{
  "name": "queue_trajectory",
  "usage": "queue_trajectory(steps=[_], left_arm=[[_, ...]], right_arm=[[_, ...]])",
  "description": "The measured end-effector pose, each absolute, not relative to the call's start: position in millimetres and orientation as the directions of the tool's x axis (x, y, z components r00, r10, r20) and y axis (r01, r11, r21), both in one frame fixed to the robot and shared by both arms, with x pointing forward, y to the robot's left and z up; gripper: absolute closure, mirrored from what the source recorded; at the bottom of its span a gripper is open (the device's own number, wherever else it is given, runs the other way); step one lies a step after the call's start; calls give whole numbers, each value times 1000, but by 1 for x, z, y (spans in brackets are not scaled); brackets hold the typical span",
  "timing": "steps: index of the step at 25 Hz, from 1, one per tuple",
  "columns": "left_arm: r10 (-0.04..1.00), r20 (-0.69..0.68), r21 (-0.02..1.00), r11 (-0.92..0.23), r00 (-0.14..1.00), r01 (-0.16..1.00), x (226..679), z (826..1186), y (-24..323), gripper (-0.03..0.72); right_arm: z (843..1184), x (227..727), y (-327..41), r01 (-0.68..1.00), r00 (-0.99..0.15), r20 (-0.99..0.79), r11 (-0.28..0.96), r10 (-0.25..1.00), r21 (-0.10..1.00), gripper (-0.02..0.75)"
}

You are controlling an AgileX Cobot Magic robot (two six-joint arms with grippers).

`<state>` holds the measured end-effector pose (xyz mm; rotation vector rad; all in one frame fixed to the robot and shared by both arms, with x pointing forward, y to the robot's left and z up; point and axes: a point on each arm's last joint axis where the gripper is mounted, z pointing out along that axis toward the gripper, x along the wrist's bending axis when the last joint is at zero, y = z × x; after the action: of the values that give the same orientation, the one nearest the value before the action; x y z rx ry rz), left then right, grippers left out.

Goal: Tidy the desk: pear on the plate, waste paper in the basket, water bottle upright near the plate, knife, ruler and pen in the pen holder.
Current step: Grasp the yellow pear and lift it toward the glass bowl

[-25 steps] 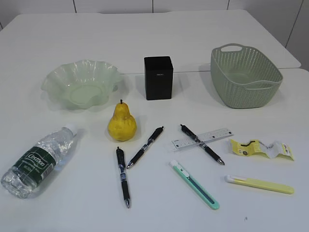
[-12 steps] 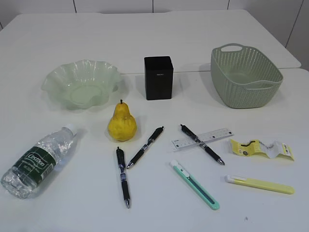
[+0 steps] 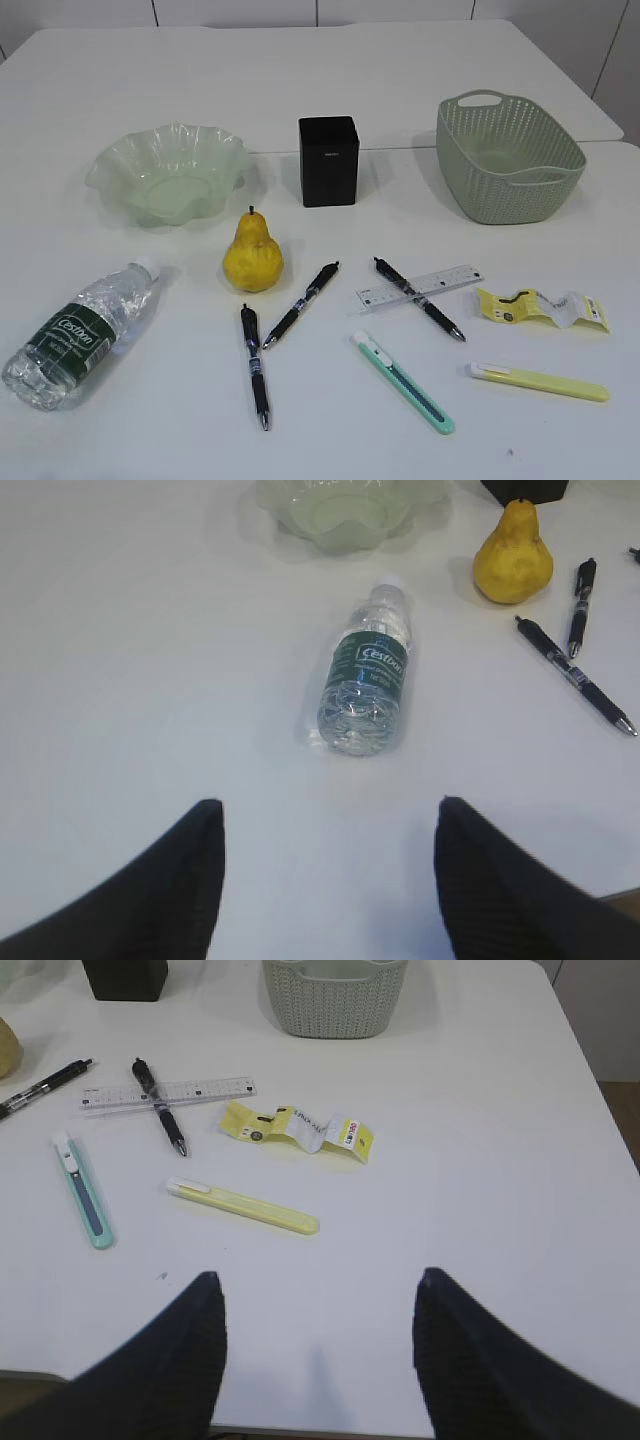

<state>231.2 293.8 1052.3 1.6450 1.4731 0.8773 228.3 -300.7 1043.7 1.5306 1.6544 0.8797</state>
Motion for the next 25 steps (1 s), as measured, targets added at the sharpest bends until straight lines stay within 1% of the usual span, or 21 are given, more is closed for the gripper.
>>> queue_trajectory(steps=[6,9,12,18,21,25], left_arm=[[995,10,873,-60,104,484,231,1052,294,223],[994,7,863,-60,106,502,232,1051,294,223],[994,4,846,-61,107,530,236,1058,294,223],[994,-4,802,-61,107,594,255,1077,293,223],[994,-7,782,-61,107,620,265,1087,293,223],[994,-10,768,-61,107,637,278,1103,293,224]], right_arm=[[1043,228,-301,526,-42,-43,58,998,848,266],[1046,231,-301,585,-38,-38,53,999,809,266],[1055,240,-301,644,-29,-25,38,999,765,265],[1078,261,-301,698,-3,-3,4,1000,716,265],[1084,275,-300,742,16,17,-24,1000,670,266],[1087,299,-298,824,27,16,-31,1000,566,266]])
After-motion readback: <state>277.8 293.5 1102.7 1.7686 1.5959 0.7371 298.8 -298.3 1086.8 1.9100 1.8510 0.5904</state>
